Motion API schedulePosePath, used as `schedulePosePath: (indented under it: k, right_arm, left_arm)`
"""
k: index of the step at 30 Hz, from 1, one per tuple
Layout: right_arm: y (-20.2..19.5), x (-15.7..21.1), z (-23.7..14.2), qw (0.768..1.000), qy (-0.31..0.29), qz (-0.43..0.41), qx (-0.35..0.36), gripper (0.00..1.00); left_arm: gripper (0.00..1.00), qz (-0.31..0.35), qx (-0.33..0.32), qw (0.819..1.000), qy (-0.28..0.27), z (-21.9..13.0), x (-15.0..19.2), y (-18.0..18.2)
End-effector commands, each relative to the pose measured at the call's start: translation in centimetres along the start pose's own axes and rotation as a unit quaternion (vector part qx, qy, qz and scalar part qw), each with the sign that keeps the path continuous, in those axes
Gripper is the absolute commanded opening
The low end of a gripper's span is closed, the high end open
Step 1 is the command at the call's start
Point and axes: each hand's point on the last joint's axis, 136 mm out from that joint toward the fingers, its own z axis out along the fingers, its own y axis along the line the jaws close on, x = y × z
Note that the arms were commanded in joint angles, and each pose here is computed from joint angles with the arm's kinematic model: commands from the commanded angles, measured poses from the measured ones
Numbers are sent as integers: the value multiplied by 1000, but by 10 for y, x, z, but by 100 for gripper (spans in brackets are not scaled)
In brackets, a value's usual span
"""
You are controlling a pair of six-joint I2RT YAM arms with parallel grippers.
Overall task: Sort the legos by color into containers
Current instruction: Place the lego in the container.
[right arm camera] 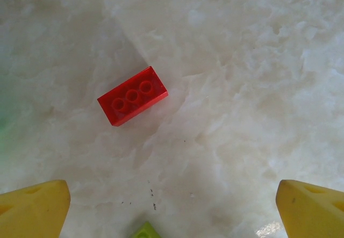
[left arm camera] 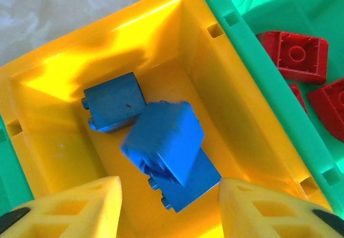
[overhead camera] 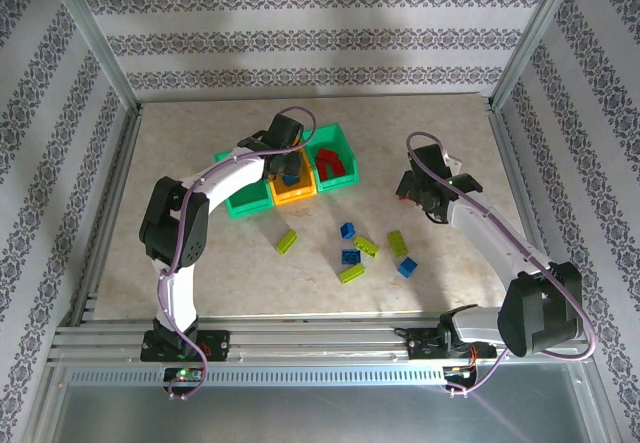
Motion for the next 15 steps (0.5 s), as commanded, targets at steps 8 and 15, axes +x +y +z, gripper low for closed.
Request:
schedulePosePath:
  k: [8, 15]
  right_arm:
    - [7, -2, -1, 1000, -3, -1, -2, 98]
    - [9, 0, -1, 1000, -2, -3, -3, 98]
  left_arm:
    - [53, -21, 26, 998, -44, -48, -24, 3]
    - [62, -29, 46, 996, -66, -84, -14, 8]
